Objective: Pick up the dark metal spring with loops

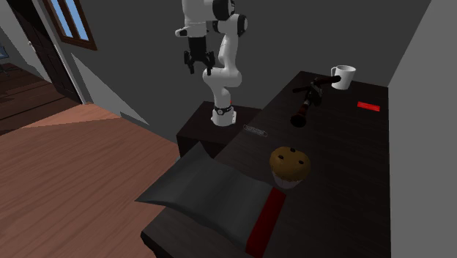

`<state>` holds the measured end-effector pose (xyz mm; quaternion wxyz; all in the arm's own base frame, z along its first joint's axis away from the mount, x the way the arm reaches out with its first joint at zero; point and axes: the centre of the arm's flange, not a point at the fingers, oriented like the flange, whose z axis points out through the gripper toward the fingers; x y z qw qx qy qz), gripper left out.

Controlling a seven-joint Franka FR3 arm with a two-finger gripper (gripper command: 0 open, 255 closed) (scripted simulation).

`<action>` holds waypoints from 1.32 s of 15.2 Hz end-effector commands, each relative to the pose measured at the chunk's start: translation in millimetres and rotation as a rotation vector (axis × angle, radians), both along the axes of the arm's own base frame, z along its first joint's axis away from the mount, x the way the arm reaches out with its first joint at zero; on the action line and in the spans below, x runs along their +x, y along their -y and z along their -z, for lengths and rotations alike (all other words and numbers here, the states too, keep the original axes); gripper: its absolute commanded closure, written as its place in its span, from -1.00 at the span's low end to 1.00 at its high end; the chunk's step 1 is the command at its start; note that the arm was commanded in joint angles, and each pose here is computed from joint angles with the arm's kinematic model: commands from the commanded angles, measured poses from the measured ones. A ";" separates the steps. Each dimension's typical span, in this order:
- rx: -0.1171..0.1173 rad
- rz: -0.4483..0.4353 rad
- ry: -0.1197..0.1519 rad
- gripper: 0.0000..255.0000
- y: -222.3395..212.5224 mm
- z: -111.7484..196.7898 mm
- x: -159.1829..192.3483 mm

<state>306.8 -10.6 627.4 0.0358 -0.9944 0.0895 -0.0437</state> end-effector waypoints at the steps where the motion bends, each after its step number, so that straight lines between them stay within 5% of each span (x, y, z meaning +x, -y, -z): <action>1: 0.000 0.000 0.000 -1.00 0.0 0.0 0.0; 20: -0.013 0.346 -0.124 -1.00 -212.2 18.5 153.2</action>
